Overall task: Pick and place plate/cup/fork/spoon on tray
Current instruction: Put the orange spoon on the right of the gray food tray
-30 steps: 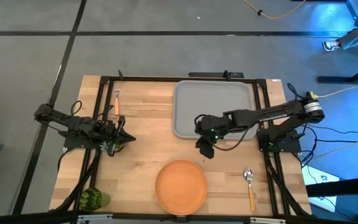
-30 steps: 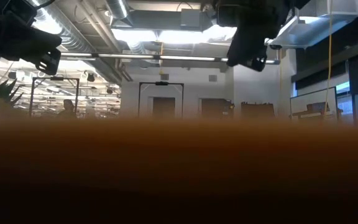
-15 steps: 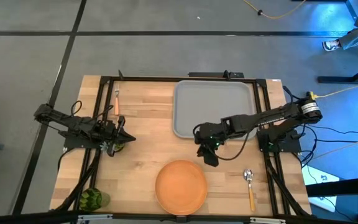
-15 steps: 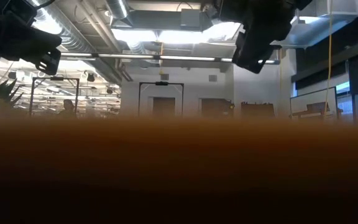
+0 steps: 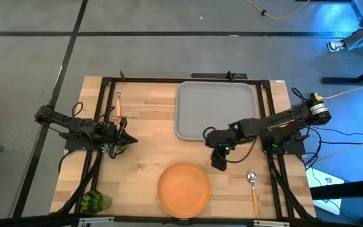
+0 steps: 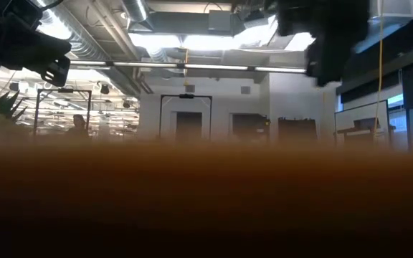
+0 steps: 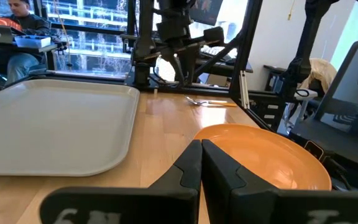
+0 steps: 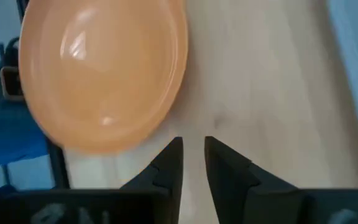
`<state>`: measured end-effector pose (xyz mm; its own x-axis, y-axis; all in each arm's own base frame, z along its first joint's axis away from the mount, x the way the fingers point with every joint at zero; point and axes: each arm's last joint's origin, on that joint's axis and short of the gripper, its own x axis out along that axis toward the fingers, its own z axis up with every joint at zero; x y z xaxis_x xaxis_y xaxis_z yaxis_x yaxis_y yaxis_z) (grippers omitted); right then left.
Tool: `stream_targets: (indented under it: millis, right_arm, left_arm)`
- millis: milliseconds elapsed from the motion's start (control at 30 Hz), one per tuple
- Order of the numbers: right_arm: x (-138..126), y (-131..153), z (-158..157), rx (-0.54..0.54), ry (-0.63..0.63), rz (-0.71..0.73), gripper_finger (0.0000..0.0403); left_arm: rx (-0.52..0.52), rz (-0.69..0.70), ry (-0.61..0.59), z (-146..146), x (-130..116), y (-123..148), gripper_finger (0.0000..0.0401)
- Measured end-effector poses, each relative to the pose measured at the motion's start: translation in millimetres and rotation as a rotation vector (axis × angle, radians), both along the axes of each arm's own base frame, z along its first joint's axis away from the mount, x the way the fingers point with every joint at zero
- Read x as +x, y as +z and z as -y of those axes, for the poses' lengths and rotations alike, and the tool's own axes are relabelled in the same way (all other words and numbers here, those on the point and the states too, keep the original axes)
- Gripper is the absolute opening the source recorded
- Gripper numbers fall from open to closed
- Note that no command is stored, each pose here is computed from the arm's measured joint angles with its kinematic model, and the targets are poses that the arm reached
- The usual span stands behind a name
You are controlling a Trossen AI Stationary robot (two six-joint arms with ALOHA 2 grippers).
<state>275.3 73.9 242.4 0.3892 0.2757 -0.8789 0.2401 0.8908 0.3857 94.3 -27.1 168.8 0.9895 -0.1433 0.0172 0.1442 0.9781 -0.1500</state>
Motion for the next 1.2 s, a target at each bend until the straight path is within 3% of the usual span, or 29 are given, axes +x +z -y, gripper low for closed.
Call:
stream_targets:
  millis: [433, 600, 767, 1200]
  right_arm:
    - [-79, 27, -44, 0.113, -0.310, -0.360, 0.0063]
    - [-98, 26, -68, 0.205, -0.502, -0.546, 0.0063]
    - [-107, 22, -84, 0.218, -0.669, -0.637, 0.0063]
    - [-111, 16, -88, 0.170, -0.651, -0.699, 0.0051]
  left_arm:
    - [0.000, 0.000, 0.000, 0, 0, 0, 0.0000]
    - [0.000, 0.000, 0.000, 0, 0, 0, 0.0000]
    - [0.000, 0.000, 0.000, 0, 0, 0, 0.0000]
    - [0.000, 0.000, 0.000, 0, 0, 0, 0.0000]
